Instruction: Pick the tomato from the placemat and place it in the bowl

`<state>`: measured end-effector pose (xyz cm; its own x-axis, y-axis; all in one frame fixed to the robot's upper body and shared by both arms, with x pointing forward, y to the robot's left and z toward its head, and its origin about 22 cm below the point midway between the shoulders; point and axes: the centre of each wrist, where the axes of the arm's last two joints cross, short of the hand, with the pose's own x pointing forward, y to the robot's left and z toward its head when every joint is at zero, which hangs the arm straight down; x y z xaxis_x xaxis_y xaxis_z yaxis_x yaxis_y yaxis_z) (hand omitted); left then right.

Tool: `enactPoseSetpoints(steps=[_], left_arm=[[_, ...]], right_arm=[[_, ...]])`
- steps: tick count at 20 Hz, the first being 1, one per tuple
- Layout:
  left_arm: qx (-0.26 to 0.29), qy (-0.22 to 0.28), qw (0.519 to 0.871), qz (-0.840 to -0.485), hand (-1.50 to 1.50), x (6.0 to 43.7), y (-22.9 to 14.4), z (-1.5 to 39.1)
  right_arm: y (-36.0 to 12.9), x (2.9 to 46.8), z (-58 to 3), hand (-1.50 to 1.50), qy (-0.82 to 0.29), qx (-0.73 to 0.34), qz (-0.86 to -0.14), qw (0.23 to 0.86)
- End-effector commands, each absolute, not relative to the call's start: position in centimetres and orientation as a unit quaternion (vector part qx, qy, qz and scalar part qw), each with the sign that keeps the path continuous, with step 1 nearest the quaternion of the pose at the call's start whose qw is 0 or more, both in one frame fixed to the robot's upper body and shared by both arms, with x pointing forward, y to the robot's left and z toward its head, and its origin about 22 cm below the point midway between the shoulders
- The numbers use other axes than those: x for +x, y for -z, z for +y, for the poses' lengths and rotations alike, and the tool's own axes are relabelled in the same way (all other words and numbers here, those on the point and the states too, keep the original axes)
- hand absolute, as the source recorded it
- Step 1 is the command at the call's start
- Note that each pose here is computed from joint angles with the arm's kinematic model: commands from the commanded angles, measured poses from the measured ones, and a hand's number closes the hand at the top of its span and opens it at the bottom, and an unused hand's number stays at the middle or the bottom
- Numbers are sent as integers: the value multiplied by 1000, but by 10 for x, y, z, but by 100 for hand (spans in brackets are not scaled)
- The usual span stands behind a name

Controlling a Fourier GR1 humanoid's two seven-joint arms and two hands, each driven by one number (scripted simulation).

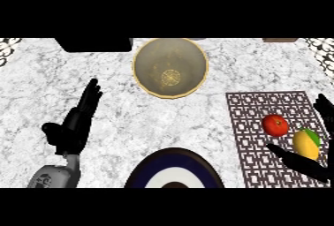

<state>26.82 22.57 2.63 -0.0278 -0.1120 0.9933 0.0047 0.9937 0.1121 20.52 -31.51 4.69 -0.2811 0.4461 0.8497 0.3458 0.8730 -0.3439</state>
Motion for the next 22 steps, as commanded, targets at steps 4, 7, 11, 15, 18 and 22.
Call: enactPoseSetpoints(steps=[4, 7, 11, 15, 18, 22], left_arm=[[46, 42, 698, -713, 0, 269, -24, 216], [29, 46, 694, -718, 0, 271, -29, 214], [19, 47, 694, -718, 0, 276, -51, 207], [28, 61, 693, -718, 0, 265, -28, 218], [36, 52, 696, -715, 0, 264, -21, 213], [33, 51, 698, -714, 0, 275, -23, 200]], right_arm=[[-118, 195, -321, -150, -74, -315, -739, 591], [-137, 208, -322, -150, -86, -304, -709, 630], [-162, 217, -333, -150, -124, -292, -651, 690], [-128, 244, -330, -150, -143, -286, -601, 733], [-113, 229, -322, -150, -163, -279, -570, 755], [-105, 242, -334, -150, -175, -269, -564, 761]])
